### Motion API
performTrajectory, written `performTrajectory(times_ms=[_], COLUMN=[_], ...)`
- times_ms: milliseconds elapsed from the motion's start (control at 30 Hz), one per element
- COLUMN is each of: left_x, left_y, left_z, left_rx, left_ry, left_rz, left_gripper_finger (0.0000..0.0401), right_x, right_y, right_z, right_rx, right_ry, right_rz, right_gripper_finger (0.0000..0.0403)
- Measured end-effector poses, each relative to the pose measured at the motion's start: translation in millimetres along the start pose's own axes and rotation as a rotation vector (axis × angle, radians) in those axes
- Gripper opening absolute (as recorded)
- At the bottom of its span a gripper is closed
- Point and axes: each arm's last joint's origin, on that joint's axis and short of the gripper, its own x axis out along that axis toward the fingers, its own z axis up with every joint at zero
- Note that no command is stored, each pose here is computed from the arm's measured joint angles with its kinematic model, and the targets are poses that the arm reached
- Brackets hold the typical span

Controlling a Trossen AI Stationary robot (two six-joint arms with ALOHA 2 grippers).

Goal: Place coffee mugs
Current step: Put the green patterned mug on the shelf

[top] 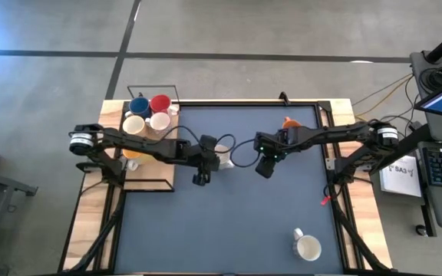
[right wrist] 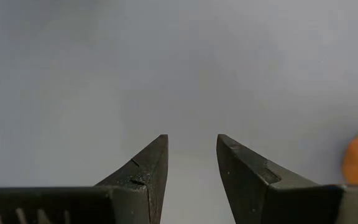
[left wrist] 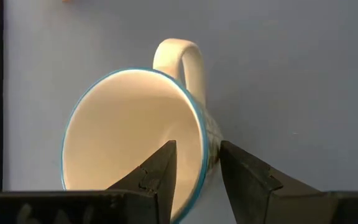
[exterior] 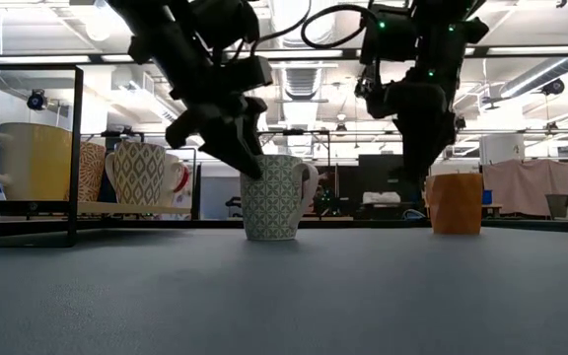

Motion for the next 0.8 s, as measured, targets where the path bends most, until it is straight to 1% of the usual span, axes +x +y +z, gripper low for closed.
performTrajectory(times_ms=[67, 133, 200, 300, 367, 467, 600, 733, 800], left_x=[1.7, 2.4, 2.5, 2.0, 0.5, -5.0, -17.8, -39.2, -51.8], left_y=[-0.5, -1.0, -1.5, -1.5, -1.3, 1.3, 6.2, 12.5, 12.3], left_z=[-0.4, -0.7, -1.0, -0.9, 0.4, 4.0, 7.0, 6.7, 1.4], left_rx=[0.001, 0.001, 0.001, -0.007, -0.021, -0.028, -0.059, -0.098, -0.131], left_ry=[0.003, 0.006, 0.002, -0.018, -0.01, 0.021, 0.074, 0.059, 0.062], left_rz=[-0.002, -0.006, -0.028, -0.072, -0.093, -0.111, -0.119, -0.104, -0.101], left_gripper_finger=[0.0103, 0.0092, 0.0072, 0.0027, 0.0012, 0.0017, 0.0008, 0.0011, 0.0012], right_x=[2.7, 4.3, 5.2, 5.5, 5.5, 5.5, 5.5, 5.6, 5.6], right_y=[-0.9, -1.2, -1.4, -1.3, -0.8, -0.7, -0.7, -0.6, -0.1], right_z=[-2.3, -3.3, -3.7, -3.5, -2.4, -2.2, -2.0, -1.8, -1.9], right_rx=[0.0, 0.0, 0.0, 0.0, 0.0, 0.0, 0.0, 0.0, -0.001], right_ry=[0.007, 0.008, 0.007, 0.003, -0.009, -0.011, -0.013, -0.014, -0.016], right_rz=[-0.003, -0.003, -0.003, -0.001, 0.004, 0.005, 0.006, 0.006, 0.007], right_gripper_finger=[0.0127, 0.0127, 0.0127, 0.0128, 0.0128, 0.0128, 0.0128, 0.0128, 0.0128])
